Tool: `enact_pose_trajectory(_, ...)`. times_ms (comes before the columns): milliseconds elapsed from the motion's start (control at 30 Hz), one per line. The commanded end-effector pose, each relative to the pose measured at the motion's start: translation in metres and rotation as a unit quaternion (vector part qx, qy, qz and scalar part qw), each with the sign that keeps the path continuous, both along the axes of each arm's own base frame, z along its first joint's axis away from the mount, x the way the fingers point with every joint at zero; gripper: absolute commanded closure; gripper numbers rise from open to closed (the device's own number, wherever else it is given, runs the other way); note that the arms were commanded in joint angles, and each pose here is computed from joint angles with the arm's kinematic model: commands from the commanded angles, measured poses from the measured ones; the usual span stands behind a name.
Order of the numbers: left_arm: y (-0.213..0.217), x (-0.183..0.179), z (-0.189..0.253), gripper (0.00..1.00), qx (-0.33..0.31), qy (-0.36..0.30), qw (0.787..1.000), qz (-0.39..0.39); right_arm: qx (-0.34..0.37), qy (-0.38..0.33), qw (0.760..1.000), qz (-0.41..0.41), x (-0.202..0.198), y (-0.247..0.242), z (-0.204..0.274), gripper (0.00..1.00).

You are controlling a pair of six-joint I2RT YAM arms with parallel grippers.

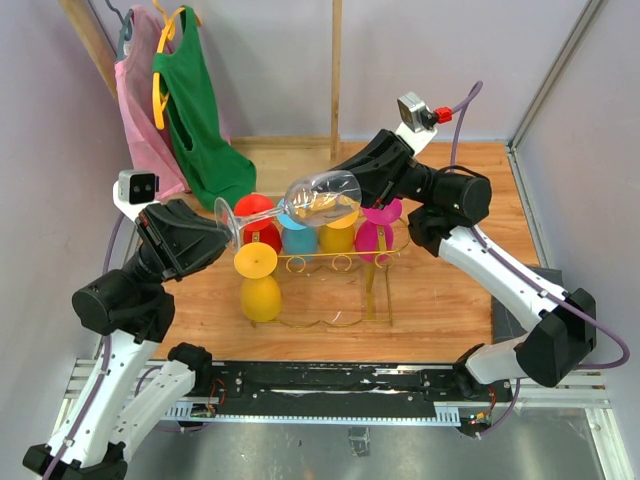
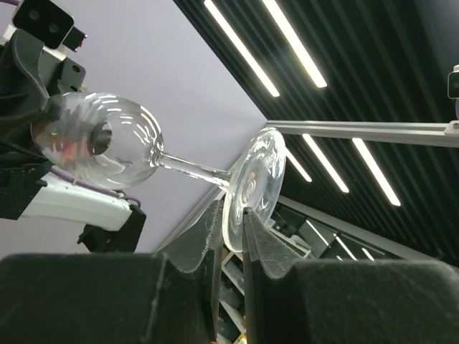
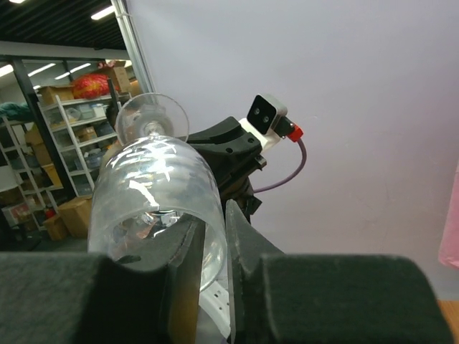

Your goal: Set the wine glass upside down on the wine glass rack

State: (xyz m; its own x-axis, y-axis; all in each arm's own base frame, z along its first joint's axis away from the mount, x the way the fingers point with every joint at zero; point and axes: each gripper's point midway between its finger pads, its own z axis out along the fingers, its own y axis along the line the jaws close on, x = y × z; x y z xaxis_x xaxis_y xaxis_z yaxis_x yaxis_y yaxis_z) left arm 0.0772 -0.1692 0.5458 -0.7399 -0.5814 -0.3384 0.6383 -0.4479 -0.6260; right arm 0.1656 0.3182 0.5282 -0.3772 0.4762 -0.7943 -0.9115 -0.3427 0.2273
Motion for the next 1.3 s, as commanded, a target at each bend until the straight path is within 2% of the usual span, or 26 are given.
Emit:
enact_pose_trajectory(0,0.009,-0.012,0.014,1.0,-0.018,-0.041,0.999,0.029,0.032,-0.036,0.999,-0.007,-0.011,-0.008,0.017,0.76)
enact_pose_trajectory(67,0.009,-0.012,0.014,1.0,-0.018,-0.039,0.999,0.03,0.032,-0.037,0.999,-0.008,-0.011,-0.007,0.017,0.59)
enact_pose_trajectory(100,0.009,-0.012,0.014,1.0,-0.018,-0.038,0.999,0.029,0.031,-0.036,0.999,-0.009,-0.01,-0.007,0.017,0.57)
enact_pose_trajectory(200,0.009,-0.013,0.015,1.0,-0.019,-0.039,0.999,0.028,0.03,-0.037,0.999,-0.01,-0.009,-0.007,0.017,0.57)
enact_pose_trajectory(433,0.011,-0.019,0.022,1.0,-0.02,-0.051,0.998,0.029,0.015,-0.039,0.999,-0.028,-0.002,-0.006,0.012,0.5)
enact_pose_trajectory(967,0.011,-0.027,0.035,1.0,-0.003,-0.061,0.997,0.044,-0.015,-0.022,0.987,-0.161,0.041,-0.043,-0.003,0.47)
enact_pose_trajectory(1133,0.01,-0.023,0.034,1.0,0.0,-0.054,0.998,0.046,-0.039,-0.024,0.975,-0.218,0.047,-0.053,-0.008,0.47)
enact_pose_trajectory(1267,0.007,-0.019,0.033,1.0,0.01,-0.043,0.998,0.048,-0.06,-0.028,0.95,-0.307,0.058,-0.07,-0.011,0.48)
